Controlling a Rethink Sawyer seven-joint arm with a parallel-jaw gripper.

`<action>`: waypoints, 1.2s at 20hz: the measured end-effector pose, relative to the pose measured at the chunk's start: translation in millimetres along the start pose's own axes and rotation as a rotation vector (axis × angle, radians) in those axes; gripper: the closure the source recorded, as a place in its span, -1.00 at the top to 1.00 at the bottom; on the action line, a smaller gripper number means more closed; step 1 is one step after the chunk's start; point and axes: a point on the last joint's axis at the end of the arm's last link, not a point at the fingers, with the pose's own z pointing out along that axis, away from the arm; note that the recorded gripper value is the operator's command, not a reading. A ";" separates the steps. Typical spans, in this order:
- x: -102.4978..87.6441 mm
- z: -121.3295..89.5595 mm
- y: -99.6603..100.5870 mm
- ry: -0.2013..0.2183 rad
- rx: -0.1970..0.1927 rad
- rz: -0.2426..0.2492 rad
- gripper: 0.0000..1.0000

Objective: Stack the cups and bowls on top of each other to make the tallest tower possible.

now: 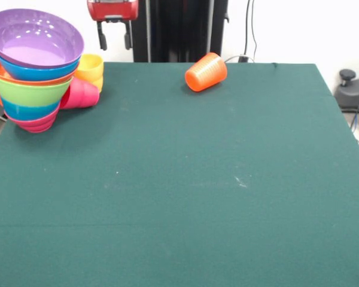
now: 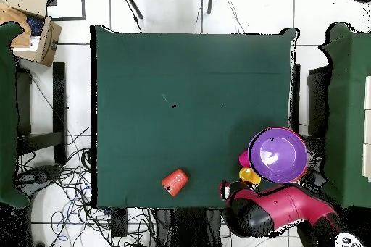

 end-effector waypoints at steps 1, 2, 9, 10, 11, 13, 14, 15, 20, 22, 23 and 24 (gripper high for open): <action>0.0 -0.3 -1.2 0.004 0.001 -0.017 1.00; 0.0 -0.3 -1.2 0.006 0.002 -0.023 1.00; 1.9 3.9 3.9 0.017 -0.015 -0.041 1.00; 2.6 5.3 5.4 0.019 -0.021 -0.041 1.00; 3.5 7.0 7.3 0.022 -0.028 -0.040 1.00; 4.3 9.2 9.5 0.025 -0.037 -0.039 1.00; 4.8 10.5 10.8 0.027 -0.043 -0.039 1.00; 5.0 11.9 11.8 0.029 -0.048 -0.038 1.00; 6.2 18.2 15.1 0.034 -0.070 -0.031 1.00; 6.4 19.6 15.7 0.035 -0.075 -0.029 1.00; 6.6 20.9 16.5 0.036 -0.079 -0.027 1.00; 6.6 21.3 16.7 0.036 -0.081 -0.027 1.00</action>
